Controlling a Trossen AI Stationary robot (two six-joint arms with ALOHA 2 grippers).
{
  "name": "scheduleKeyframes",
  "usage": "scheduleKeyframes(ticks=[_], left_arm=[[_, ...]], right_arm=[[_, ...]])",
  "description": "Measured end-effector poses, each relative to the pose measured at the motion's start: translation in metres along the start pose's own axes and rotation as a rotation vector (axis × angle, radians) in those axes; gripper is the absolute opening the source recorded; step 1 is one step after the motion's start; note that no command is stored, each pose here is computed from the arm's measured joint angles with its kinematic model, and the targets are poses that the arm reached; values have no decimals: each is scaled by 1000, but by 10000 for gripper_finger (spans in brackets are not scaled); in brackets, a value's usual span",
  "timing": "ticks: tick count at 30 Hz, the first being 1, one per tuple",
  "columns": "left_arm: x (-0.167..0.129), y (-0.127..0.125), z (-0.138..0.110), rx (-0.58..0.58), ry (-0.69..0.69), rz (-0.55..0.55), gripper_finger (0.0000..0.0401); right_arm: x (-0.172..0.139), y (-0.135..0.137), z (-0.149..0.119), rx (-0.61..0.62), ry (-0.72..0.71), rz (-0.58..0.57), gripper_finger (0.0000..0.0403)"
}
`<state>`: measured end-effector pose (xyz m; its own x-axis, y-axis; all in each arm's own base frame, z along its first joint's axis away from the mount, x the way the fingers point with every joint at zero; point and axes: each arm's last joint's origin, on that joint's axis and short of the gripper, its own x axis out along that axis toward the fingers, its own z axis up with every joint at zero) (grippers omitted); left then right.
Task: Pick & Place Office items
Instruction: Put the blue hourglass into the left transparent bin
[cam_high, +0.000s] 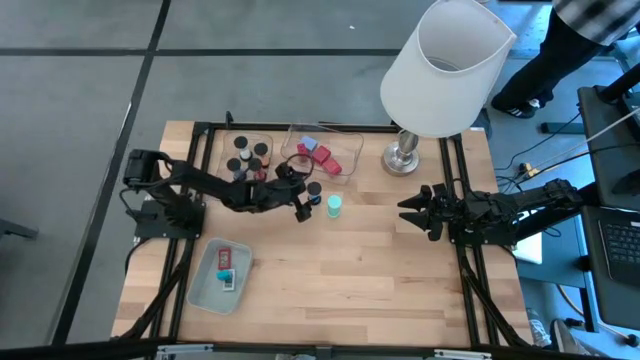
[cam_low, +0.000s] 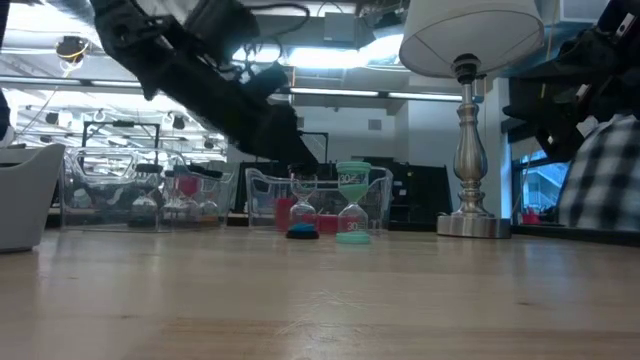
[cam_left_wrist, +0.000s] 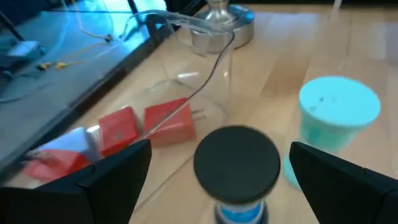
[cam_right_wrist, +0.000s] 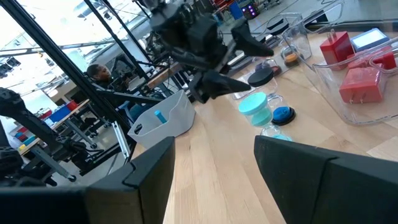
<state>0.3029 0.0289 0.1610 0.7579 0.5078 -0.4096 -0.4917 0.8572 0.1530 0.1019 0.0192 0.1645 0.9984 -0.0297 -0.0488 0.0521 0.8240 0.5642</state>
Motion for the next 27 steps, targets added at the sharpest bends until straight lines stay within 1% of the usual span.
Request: scheduleKeyframes(ticks=[4,9,13,19,27], left_arm=[[12,6,-6,-59,19,-47,381],[17,10,-7,-74,13,-54,378],[17,10,-7,-76,13,-55,364],[17,10,-7,-101,14,-59,308],[17,9,-7,-125,20,-119,216]], right_arm=[[0,0,0,0,0,0,224],[0,0,0,0,0,0,224],[0,0,0,0,0,0,224],[0,0,0,0,0,0,224],[0,0,0,0,0,0,224]])
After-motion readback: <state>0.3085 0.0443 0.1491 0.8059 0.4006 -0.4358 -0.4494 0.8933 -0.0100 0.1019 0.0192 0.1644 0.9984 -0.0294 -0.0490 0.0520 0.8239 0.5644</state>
